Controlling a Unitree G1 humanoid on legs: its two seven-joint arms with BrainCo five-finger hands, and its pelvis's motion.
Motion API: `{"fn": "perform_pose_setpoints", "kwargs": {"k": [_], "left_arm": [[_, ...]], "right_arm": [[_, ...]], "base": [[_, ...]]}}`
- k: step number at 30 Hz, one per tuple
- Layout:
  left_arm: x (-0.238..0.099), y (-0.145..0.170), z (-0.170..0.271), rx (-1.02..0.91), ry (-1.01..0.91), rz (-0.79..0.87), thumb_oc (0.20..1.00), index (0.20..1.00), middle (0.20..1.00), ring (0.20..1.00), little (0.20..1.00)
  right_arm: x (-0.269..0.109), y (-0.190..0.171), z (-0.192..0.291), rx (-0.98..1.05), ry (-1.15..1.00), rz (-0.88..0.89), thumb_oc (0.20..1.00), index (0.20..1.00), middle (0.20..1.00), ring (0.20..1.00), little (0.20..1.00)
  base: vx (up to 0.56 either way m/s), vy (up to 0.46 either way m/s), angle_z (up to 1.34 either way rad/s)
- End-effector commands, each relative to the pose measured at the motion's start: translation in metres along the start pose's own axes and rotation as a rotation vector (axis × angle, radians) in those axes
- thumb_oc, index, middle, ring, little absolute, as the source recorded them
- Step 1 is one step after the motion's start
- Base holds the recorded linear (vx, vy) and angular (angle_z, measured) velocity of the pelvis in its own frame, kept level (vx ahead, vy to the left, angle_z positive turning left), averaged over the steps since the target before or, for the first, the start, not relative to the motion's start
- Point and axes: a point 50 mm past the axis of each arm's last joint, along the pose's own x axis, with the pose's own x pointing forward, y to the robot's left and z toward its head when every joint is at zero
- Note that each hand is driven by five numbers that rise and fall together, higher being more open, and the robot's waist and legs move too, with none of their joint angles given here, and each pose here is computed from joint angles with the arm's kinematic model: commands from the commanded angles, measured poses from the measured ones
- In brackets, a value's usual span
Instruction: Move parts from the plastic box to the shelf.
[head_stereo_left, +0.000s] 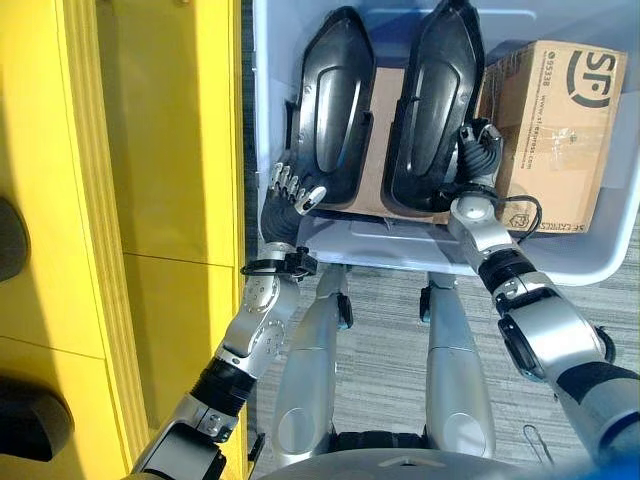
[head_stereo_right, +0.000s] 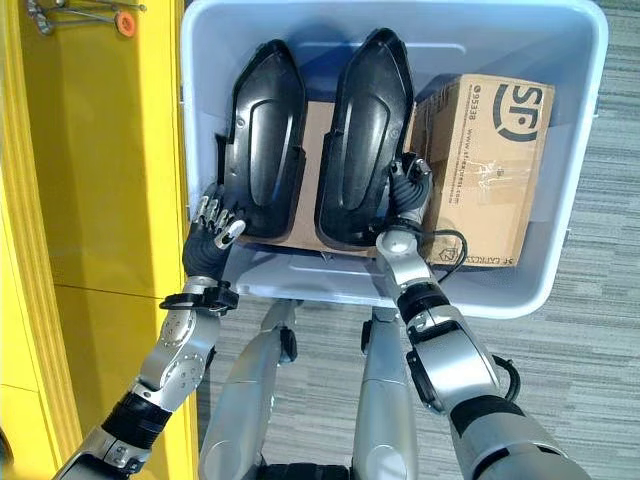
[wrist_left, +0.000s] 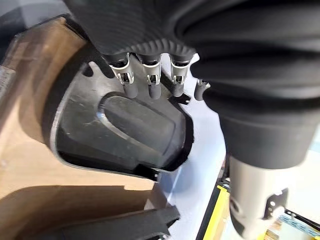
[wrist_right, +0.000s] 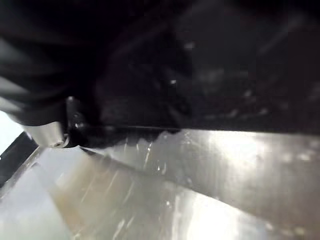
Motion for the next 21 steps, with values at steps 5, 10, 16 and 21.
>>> {"fn": "perform_pose_setpoints", "kwargs": {"k": [5,10,16,21], "left_arm": [[-0.003,0.008,0.017,-0.003,-0.089,0.007,1.000,1.000,1.000,1.000,1.000],[-0.012,0.020,0.009,0.006,-0.042,0.039,1.000,1.000,1.000,1.000,1.000],[-0.019,0.032,0.006,0.031,-0.011,0.070,1.000,1.000,1.000,1.000,1.000],[-0.024,0.040,0.004,0.041,0.012,0.088,1.000,1.000,1.000,1.000,1.000]], "right_arm": [[-0.017,-0.015,-0.014,-0.042,-0.057,0.007,0.200,0.200,0.200,0.200,0.200],[-0.023,-0.029,-0.002,0.010,-0.142,-0.028,0.200,0.200,0.200,0.200,0.200],[-0.030,-0.032,0.027,0.063,-0.283,-0.017,0.200,0.200,0.200,0.200,0.200],[-0.037,-0.036,0.046,0.104,-0.381,-0.005,0.200,0.200,0.200,0.200,0.200]], "base": [[0.01,-0.007,0.02],[0.05,-0.025,-0.01],[0.06,-0.025,-0.06],[0.05,-0.030,0.04]]}}
